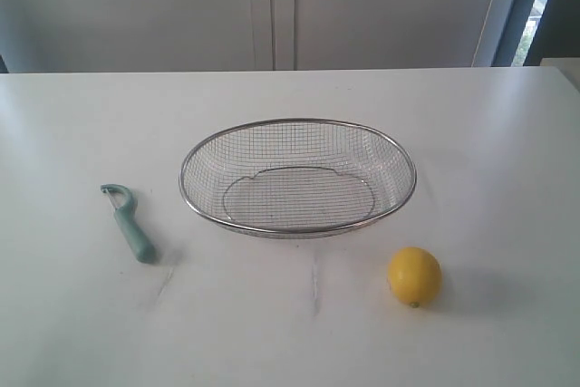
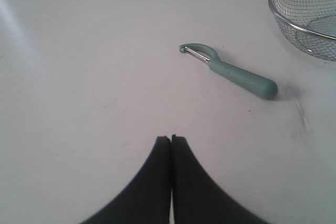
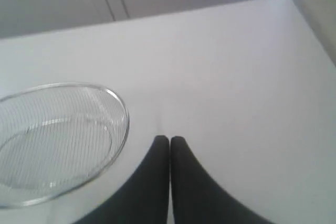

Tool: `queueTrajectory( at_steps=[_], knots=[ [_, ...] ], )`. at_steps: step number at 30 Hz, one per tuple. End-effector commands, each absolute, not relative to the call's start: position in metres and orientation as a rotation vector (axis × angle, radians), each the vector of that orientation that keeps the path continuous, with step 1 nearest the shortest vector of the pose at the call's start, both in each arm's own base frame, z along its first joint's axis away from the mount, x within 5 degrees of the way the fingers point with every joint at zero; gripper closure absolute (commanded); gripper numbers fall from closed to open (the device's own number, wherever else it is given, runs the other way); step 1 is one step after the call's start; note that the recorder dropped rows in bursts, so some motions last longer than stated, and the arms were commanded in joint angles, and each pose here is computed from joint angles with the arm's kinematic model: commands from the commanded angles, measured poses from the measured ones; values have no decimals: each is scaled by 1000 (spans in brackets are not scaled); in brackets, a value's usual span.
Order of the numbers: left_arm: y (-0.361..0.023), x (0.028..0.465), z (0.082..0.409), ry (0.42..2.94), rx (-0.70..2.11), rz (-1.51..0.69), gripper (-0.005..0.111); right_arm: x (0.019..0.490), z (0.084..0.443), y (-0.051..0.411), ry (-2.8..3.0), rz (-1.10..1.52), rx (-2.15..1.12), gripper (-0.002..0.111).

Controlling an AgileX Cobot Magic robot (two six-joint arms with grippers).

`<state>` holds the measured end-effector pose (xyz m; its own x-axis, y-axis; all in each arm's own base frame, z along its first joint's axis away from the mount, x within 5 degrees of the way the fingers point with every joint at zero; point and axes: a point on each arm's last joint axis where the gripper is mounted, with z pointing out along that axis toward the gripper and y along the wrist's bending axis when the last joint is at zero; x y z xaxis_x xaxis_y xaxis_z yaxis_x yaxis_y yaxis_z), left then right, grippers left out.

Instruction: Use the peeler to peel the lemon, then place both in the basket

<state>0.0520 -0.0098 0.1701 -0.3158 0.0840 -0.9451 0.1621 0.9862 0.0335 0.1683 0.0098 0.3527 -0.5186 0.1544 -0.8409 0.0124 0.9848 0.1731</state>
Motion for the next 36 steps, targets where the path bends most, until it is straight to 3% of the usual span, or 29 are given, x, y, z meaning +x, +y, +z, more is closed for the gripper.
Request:
queueTrajectory(
  at_steps=[1,10,19,36],
  knots=[
    [-11,52,169,1892,171,-99,107,177,349,19,2288,217,-37,107],
    [-11,52,169,1892,171,-99,107,200,336,51,2513,481,-250,108],
    [-11,52,169,1892,171,-99,107,207,337,93,2529,571,-478,108],
    [-11,52,169,1892,171,-99,107,222,340,175,2467,518,-815,108]
  ],
)
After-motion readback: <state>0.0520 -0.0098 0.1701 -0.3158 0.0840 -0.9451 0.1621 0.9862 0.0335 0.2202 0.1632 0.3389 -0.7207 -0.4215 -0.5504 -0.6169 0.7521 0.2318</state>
